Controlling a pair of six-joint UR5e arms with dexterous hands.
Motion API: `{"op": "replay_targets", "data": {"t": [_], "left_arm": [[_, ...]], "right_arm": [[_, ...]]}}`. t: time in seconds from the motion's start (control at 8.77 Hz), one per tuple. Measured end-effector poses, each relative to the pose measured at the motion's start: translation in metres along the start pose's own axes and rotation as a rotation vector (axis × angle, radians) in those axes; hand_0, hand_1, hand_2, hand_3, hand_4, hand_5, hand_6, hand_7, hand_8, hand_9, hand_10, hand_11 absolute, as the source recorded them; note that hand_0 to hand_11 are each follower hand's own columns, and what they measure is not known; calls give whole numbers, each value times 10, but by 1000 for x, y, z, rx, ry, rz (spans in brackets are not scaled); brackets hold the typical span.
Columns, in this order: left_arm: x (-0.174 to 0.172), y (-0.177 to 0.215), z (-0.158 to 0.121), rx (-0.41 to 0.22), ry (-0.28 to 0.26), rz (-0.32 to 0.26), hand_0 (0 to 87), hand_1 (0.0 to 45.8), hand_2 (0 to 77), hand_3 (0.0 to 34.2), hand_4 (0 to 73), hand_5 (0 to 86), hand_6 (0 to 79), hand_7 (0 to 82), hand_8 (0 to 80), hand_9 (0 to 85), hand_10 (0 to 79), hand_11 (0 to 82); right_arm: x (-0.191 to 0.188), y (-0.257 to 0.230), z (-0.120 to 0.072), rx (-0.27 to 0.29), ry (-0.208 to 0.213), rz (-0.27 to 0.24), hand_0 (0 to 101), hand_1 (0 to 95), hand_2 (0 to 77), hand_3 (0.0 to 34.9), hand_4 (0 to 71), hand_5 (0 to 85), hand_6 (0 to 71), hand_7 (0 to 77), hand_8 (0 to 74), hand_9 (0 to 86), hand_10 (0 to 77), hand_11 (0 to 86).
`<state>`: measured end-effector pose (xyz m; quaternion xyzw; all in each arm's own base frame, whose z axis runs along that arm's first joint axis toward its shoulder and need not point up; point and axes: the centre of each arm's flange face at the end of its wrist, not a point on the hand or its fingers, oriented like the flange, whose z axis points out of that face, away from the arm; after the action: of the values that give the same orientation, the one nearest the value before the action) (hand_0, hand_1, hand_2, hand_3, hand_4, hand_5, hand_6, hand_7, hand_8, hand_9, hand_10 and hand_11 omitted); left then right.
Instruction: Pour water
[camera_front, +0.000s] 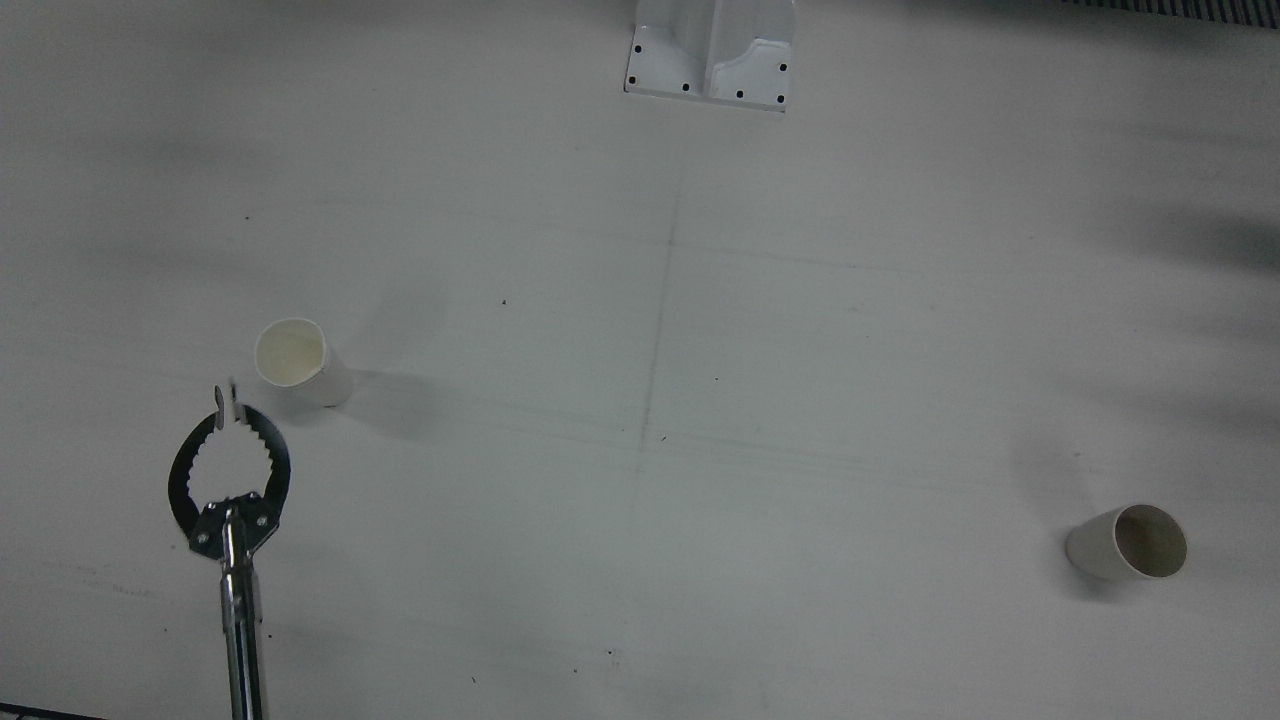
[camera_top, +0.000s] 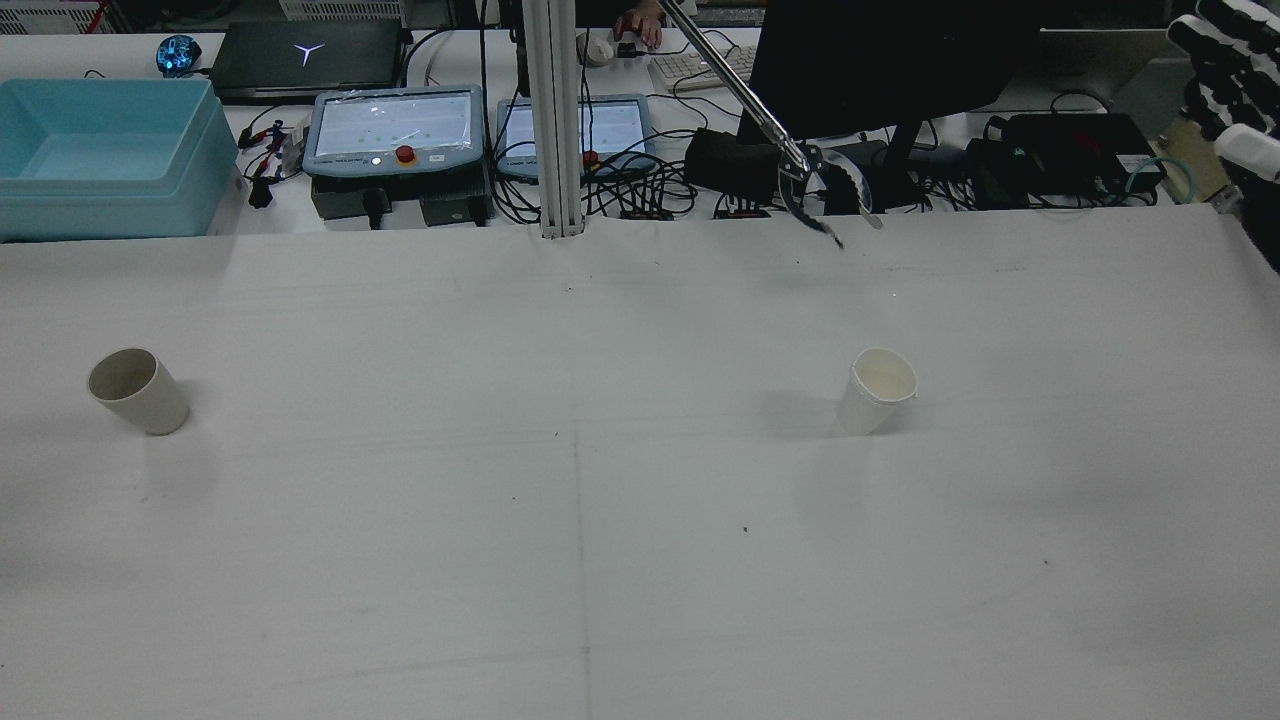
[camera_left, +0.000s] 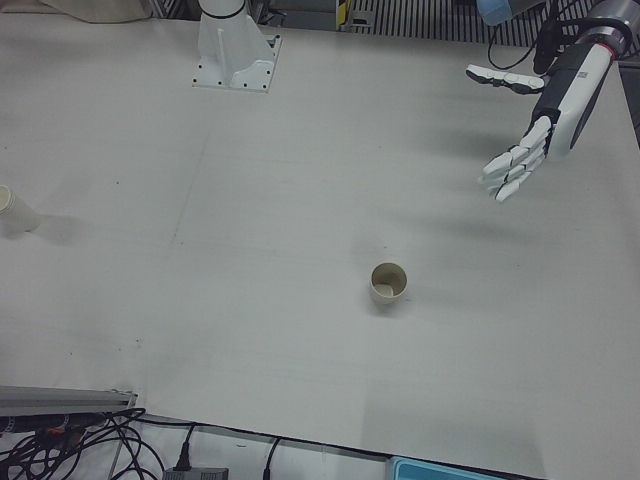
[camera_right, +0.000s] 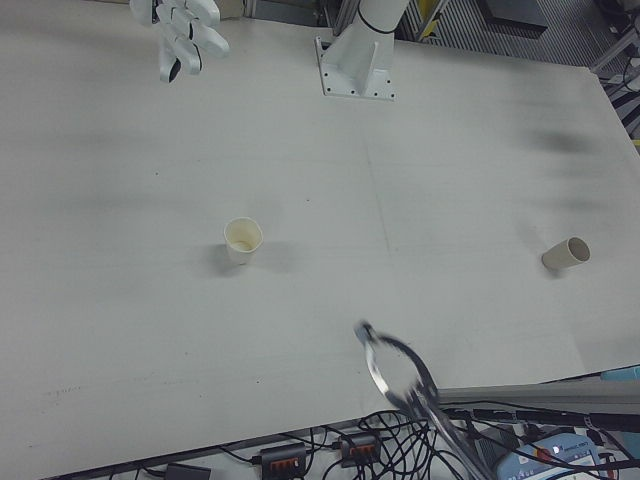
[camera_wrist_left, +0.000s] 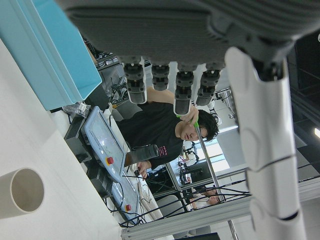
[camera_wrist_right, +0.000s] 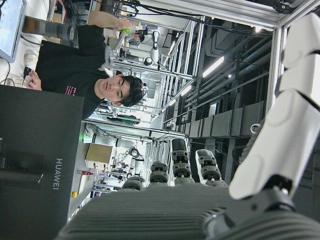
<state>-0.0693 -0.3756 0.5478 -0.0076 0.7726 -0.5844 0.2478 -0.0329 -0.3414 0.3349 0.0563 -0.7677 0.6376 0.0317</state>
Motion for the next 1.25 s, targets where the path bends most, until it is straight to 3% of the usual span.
{"op": "replay_targets", "data": {"t": [0.11, 0.23, 1.25], "left_arm": [[0, 0, 0, 0, 0, 0, 580, 175, 16, 4, 158, 125, 131, 240, 71, 131, 109, 180], [0, 0, 0, 0, 0, 0, 579, 158, 16, 4, 158, 125, 131, 256, 65, 131, 109, 180], [1, 5, 1, -2, -3, 1, 578, 169, 16, 0, 158, 136, 131, 256, 71, 131, 109, 180]], "right_arm": [[0, 0, 0, 0, 0, 0, 466, 131, 136, 0, 54, 125, 82, 164, 5, 44, 5, 22], [0, 0, 0, 0, 0, 0, 461, 120, 136, 0, 54, 125, 109, 213, 27, 65, 5, 22], [-1, -1, 0, 4, -5, 0, 462, 131, 142, 0, 54, 136, 109, 202, 27, 82, 5, 22]]}}
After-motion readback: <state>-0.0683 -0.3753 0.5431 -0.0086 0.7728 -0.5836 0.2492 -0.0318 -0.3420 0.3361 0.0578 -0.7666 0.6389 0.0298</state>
